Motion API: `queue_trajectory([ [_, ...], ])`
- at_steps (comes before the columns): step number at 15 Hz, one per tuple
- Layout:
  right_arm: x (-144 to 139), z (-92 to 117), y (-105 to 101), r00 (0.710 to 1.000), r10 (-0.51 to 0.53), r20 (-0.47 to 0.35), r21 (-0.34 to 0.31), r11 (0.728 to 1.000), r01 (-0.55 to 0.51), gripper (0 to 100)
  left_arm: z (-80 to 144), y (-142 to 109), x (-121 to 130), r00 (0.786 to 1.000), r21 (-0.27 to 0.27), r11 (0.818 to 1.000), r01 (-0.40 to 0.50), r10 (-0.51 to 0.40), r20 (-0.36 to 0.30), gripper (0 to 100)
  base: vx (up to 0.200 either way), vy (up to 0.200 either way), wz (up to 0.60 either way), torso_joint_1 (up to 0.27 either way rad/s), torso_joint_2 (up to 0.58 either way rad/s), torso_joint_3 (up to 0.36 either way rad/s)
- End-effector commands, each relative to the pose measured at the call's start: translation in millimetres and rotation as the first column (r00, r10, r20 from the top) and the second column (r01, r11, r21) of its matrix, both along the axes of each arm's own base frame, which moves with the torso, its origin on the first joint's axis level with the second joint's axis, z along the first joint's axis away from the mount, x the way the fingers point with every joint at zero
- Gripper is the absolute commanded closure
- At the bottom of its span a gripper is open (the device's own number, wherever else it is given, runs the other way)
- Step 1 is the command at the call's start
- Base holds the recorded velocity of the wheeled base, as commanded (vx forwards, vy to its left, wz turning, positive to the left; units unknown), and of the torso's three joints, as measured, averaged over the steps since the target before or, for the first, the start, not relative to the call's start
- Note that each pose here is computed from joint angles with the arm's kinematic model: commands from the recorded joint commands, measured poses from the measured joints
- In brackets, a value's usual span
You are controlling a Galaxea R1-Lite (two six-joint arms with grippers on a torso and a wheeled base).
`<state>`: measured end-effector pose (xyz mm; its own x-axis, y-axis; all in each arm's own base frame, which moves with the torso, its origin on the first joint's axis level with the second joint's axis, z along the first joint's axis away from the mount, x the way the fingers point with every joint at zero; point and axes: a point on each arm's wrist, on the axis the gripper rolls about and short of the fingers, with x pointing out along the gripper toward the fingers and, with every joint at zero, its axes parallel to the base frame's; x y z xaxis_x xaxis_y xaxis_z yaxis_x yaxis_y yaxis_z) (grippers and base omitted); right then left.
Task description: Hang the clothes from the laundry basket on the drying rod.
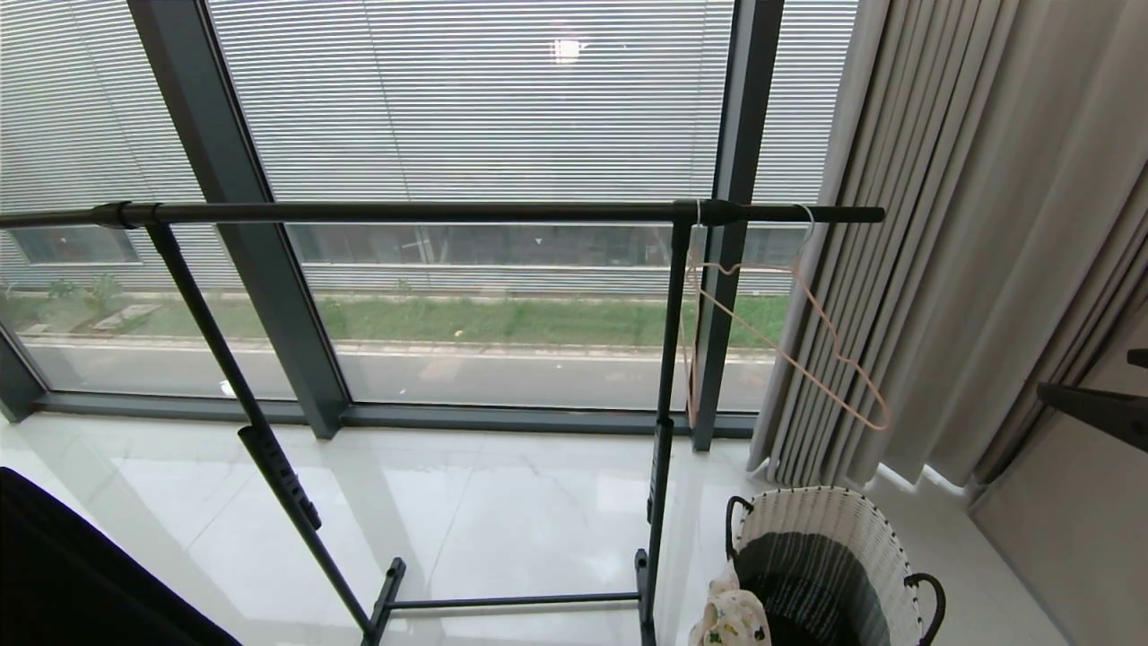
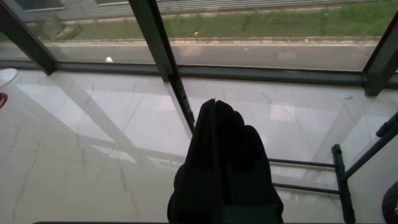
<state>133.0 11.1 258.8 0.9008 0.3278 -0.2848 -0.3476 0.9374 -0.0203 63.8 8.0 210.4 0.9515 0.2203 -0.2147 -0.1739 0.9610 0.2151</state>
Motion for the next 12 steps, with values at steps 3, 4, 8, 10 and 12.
queue_trajectory([
  [3, 4.1, -1.7, 1.5, 1.000, 0.011, -0.016, -0.004, 1.000, -0.011, 0, 5.1, -0.1, -0.6, 1.000, 0.000, 1.000, 0.000, 0.000, 0.020, 100, 0.000, 0.000, 0.00, 0.000, 0.00, 0.000],
  [4, 4.1, -1.7, 1.9, 1.000, 0.014, -0.016, -0.004, 1.000, -0.014, 0, 5.5, 0.0, -0.7, 1.000, 0.000, 1.000, -0.002, 0.002, 0.021, 100, 0.000, 0.000, 0.00, 0.000, 0.00, 0.000],
  [8, 2.6, -1.8, 2.4, 1.000, 0.017, -0.019, -0.006, 1.000, -0.018, 0, 5.2, -0.1, -1.0, 1.000, -0.001, 1.000, -0.001, 0.001, 0.022, 100, 0.150, 0.000, 0.00, -0.002, 0.00, 0.003],
  [10, 2.6, -1.8, 2.4, 1.000, 0.018, -0.018, -0.008, 1.000, -0.018, 0, 5.2, -0.1, -1.0, 1.000, -0.003, 1.000, -0.001, 0.001, 0.022, 100, 0.200, 0.000, 0.00, -0.002, 0.00, 0.007],
  [12, 2.6, -1.8, 2.4, 1.000, 0.016, -0.018, -0.008, 1.000, -0.017, 0, 5.2, -0.1, -1.0, 1.000, -0.001, 1.000, -0.001, 0.001, 0.022, 100, 0.200, 0.000, 0.00, 0.010, 0.00, 0.000],
])
